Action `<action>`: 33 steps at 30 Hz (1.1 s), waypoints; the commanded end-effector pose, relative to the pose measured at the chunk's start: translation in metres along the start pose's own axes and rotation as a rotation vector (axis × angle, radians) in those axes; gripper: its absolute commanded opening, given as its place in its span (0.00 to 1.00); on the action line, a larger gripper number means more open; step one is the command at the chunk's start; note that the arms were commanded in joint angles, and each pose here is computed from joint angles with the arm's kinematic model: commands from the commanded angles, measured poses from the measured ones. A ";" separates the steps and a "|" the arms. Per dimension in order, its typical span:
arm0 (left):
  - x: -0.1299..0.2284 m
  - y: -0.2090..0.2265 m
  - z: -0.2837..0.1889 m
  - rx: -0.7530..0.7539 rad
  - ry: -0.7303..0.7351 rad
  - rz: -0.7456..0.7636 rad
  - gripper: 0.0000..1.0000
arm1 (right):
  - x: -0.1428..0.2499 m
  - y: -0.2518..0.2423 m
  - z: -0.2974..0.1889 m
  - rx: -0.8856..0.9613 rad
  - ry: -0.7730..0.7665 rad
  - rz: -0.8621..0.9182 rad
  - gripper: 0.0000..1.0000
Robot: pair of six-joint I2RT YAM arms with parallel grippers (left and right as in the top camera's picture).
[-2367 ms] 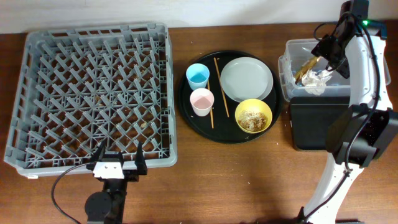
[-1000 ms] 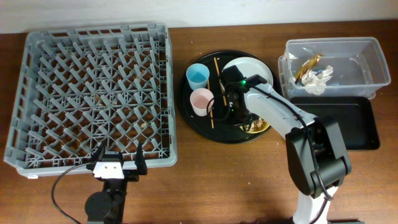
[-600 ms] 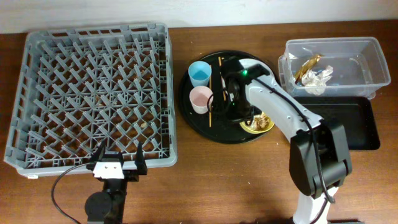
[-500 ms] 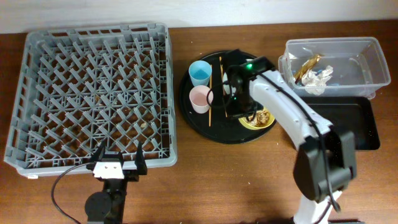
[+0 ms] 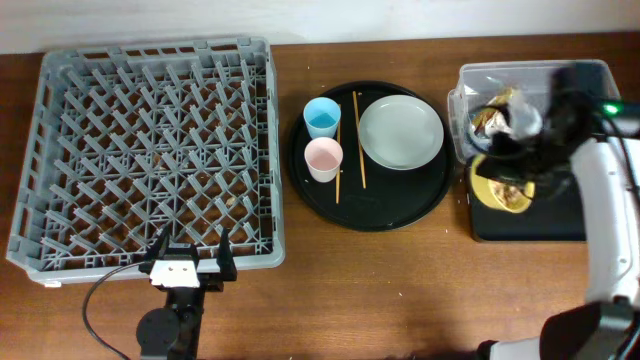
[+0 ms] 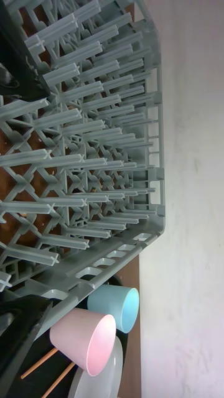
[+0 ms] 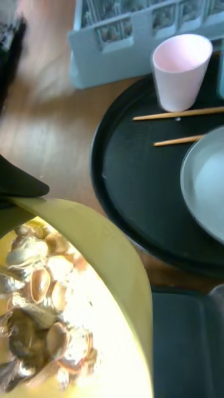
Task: Sort waste into correct bins and load items into the dishwasher rack
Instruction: 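Tip the yellow bowl over the black rectangular tray to dump scraps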
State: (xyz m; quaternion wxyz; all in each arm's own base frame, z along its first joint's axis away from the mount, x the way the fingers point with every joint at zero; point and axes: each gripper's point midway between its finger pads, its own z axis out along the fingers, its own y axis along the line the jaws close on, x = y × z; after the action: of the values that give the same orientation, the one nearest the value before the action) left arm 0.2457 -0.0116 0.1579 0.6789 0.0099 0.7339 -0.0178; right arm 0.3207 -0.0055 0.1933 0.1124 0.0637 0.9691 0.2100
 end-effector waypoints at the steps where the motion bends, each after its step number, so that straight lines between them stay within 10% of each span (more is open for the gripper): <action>1: 0.002 -0.002 0.000 0.010 0.004 0.008 0.99 | 0.001 -0.013 0.005 -0.235 -0.082 0.033 0.04; 14: 0.002 -0.002 0.000 0.011 0.003 0.008 0.99 | -0.017 -0.075 0.009 -0.600 -0.427 0.115 0.04; 33: 0.002 -0.002 0.000 0.011 0.003 0.008 0.99 | -0.028 -0.130 -0.016 -0.964 -0.550 0.482 0.04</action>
State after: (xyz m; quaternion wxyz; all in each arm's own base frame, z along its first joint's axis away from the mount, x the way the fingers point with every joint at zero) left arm 0.2457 -0.0117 0.1579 0.6789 0.0100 0.7339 -0.0179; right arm 0.3364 -0.1280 0.1503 0.3232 0.2600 0.6854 0.5985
